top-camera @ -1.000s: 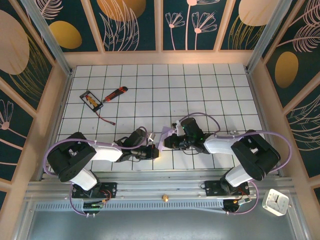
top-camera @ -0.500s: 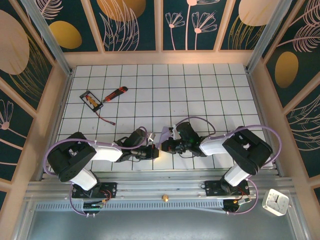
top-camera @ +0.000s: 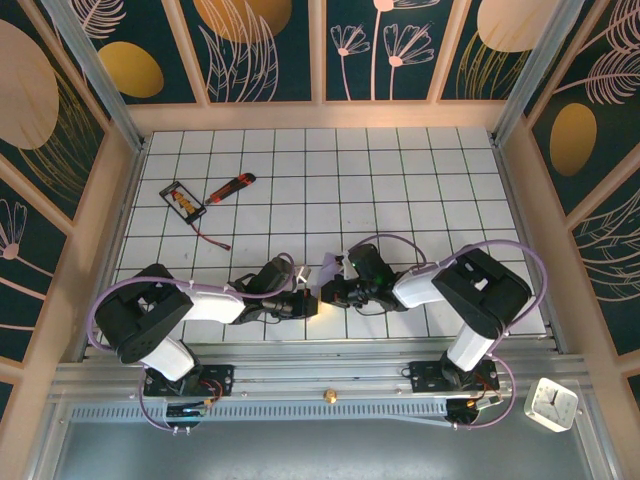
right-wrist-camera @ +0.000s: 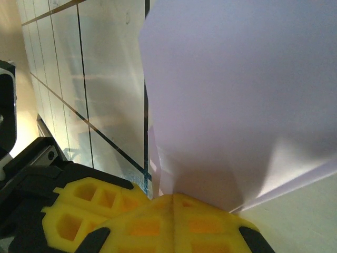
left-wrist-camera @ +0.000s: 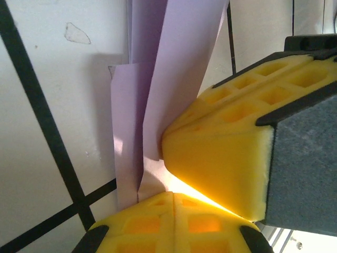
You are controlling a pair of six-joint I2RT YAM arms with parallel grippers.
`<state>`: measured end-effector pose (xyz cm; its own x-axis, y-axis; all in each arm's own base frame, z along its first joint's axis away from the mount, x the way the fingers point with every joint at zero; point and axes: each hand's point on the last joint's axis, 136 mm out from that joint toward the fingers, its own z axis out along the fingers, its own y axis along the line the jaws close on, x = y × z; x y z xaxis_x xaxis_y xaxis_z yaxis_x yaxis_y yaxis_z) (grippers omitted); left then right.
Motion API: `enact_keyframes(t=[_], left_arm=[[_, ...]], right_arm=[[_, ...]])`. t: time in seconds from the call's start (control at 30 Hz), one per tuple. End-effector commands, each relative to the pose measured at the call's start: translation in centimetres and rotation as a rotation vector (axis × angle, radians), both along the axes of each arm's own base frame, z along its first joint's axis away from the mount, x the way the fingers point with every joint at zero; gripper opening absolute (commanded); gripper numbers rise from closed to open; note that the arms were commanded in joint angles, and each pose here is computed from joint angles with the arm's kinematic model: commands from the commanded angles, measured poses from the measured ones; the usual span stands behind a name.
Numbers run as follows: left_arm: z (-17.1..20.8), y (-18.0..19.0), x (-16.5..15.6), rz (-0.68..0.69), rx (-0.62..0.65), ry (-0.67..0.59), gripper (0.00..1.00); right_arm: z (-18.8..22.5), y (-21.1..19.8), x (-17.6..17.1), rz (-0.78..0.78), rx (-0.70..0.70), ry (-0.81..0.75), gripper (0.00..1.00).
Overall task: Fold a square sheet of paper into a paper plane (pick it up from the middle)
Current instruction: Perform the fifth fold on the wing at the bottom-center of the table.
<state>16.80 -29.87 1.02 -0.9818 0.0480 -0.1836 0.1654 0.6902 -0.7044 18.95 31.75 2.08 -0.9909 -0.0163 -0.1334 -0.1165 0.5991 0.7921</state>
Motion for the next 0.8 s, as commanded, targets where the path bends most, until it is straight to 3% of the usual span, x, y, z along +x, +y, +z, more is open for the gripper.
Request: enact_keyframes(t=[0.0, 0.77], left_arm=[[-5.6, 4.6, -4.4, -0.031, 0.235, 0.178, 0.0], [-6.0, 5.3, -4.6, -0.029, 0.265, 0.176, 0.0]], right_arm=[[-0.4, -0.2, 1.3, -0.019, -0.024, -0.02, 0.0], [-3.0, -4.7, 5.1, -0.096, -0.127, -0.003, 0.0]])
